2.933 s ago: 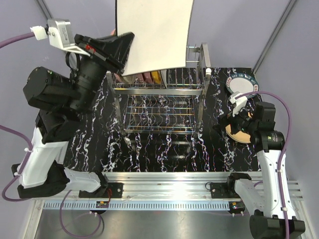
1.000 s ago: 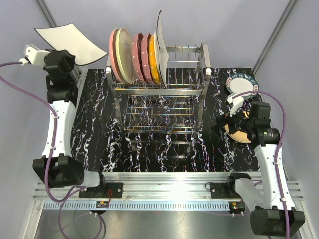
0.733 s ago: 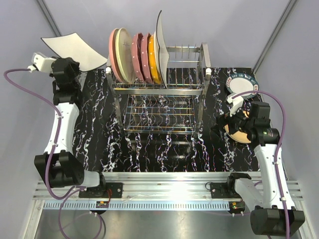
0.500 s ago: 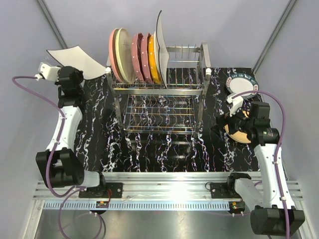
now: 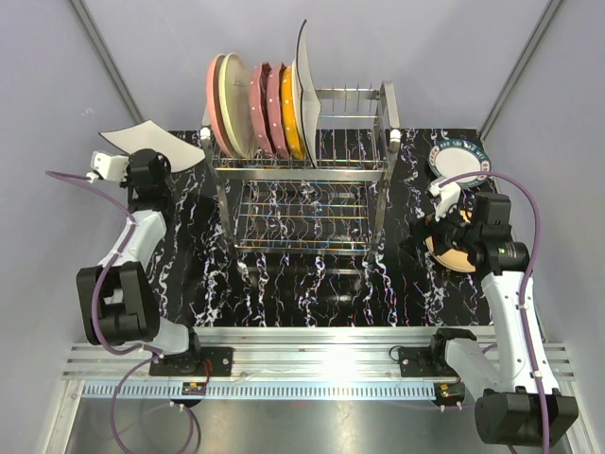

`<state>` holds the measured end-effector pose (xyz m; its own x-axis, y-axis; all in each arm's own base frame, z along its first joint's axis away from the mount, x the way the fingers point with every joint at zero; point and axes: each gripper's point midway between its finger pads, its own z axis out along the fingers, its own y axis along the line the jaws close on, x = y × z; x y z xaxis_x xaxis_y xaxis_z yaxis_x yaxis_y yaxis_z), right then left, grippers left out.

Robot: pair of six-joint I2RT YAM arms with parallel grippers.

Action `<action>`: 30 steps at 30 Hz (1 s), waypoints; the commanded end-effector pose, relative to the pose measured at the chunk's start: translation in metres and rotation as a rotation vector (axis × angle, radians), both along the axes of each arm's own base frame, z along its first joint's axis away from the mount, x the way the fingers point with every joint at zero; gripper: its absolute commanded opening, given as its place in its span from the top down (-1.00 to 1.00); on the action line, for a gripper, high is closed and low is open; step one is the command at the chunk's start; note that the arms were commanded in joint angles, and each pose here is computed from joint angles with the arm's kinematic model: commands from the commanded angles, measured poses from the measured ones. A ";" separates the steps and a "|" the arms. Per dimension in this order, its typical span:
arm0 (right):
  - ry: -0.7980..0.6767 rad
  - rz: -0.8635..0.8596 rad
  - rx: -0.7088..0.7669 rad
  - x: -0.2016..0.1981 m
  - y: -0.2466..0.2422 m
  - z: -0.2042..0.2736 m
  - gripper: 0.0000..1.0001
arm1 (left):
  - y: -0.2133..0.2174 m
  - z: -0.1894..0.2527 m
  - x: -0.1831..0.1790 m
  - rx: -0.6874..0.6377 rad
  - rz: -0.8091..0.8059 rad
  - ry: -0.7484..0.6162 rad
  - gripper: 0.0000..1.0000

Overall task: Unload the plates from the dish rack
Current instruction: Place the plate on the table

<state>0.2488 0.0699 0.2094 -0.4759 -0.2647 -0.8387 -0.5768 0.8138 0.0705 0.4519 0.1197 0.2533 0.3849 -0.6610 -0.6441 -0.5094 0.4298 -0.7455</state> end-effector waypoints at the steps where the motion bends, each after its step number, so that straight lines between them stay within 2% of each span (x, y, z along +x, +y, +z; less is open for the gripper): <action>1: -0.022 0.004 -0.009 0.005 -0.001 0.002 -0.99 | 0.009 0.098 0.005 -0.038 0.062 -0.443 1.00; 7: -0.013 0.003 -0.009 0.006 -0.002 0.000 -0.99 | 0.009 0.067 0.018 -0.092 0.058 -0.421 1.00; 16: -0.009 0.000 -0.013 0.006 -0.002 -0.002 -0.99 | 0.004 -0.005 0.035 -0.182 0.041 -0.355 1.00; 30: -0.002 0.008 -0.010 0.007 -0.001 -0.003 -1.00 | -0.002 -0.075 0.037 -0.268 0.034 -0.295 1.00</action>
